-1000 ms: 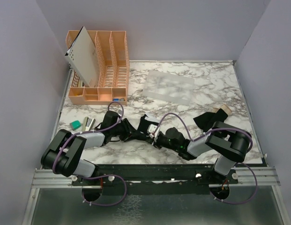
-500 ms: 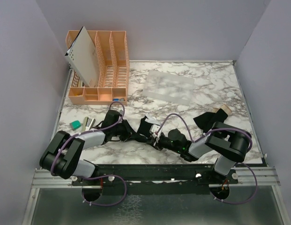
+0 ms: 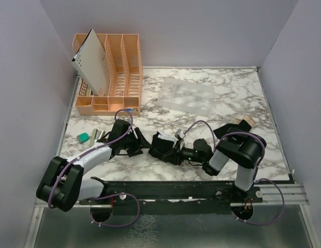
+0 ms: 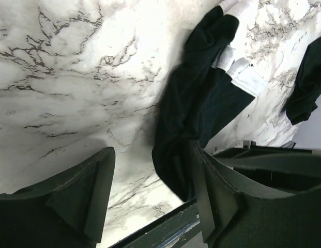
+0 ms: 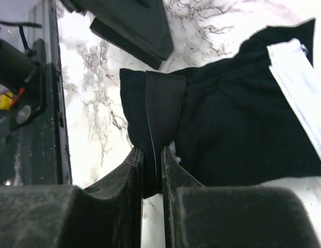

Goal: Roll the underwear
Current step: Roll the underwear to the center of the board.

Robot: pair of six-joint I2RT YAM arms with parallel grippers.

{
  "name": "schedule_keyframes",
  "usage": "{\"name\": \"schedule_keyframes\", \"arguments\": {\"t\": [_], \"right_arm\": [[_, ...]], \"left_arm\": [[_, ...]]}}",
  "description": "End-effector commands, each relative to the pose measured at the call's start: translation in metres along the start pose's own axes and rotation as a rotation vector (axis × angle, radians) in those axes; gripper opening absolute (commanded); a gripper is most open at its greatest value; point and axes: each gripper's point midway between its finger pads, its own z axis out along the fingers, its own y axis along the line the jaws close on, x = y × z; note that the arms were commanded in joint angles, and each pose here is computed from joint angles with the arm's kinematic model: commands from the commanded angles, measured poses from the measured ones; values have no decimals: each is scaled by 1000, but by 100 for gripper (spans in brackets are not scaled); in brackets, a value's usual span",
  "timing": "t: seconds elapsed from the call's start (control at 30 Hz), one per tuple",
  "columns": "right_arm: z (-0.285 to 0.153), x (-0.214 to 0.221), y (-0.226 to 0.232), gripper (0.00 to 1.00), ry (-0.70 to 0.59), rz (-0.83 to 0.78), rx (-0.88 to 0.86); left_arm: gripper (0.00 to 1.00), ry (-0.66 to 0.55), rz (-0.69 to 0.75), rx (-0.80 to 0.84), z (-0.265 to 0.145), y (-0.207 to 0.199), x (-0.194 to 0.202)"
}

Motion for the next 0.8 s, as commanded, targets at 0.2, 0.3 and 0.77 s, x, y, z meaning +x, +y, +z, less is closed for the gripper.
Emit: {"name": "schedule_keyframes", "arguments": {"t": [0.2,0.3,0.77], "right_arm": [[-7,30,-14,0,114,488,-28],[-2,43,-23,0,189,601,6],[-8,70,-44,1,329,871,112]], "left_arm": [[78,-77,70,119,-19,-29,-13],[82,-71,99,183,-20,-37,-10],[86,-25,217,160,3,-11,1]]}}
